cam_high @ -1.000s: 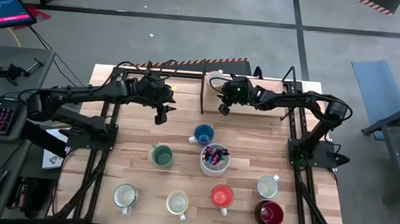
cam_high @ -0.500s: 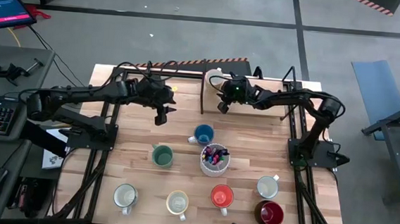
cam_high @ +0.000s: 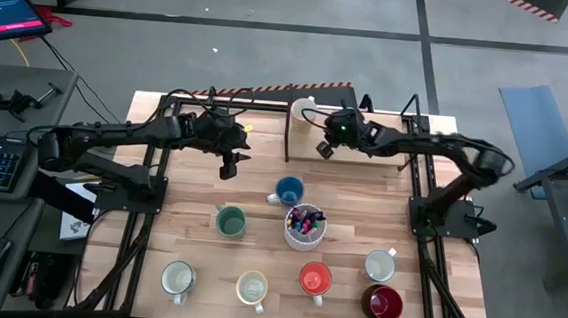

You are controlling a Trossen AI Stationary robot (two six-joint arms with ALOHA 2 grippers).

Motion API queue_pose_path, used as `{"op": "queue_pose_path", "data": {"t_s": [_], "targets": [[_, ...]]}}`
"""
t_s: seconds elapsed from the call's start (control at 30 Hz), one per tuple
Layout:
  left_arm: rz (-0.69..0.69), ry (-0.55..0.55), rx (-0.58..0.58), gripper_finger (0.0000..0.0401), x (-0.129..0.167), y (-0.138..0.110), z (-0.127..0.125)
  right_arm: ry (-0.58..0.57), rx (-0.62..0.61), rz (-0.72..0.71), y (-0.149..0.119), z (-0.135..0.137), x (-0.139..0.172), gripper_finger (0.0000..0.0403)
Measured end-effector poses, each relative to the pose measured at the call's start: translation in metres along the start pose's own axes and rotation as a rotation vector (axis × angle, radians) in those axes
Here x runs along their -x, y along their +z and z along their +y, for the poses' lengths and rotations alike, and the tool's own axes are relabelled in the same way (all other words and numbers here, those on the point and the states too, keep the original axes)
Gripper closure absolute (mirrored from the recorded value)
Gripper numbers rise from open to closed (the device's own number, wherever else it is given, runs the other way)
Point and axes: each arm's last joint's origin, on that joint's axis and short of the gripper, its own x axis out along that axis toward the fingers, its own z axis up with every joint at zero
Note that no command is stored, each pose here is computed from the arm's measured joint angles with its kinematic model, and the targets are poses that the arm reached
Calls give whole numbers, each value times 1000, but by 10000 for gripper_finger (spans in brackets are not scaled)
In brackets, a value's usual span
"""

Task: Place coffee mugs
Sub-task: Put the red patterned mug on the shelf

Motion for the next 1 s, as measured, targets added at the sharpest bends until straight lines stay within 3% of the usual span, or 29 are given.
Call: {"op": "queue_pose_path", "data": {"t_s": [0.23, 0.4, 0.7, 1.0], "targets": [[92, -37, 106, 270, 0, -8, -5, 166, -9, 43, 1, 15, 85, 327], [232, -118, 181, 270, 4, -15, -31, 251, -27, 131, -14, 25, 126, 327], [271, -264, 99, 270, 31, 7, -92, 240, 18, 237, -35, 40, 156, 327], [247, -172, 49, 270, 41, 3, -124, 365, 12, 443, -59, 60, 177, 327]]}}
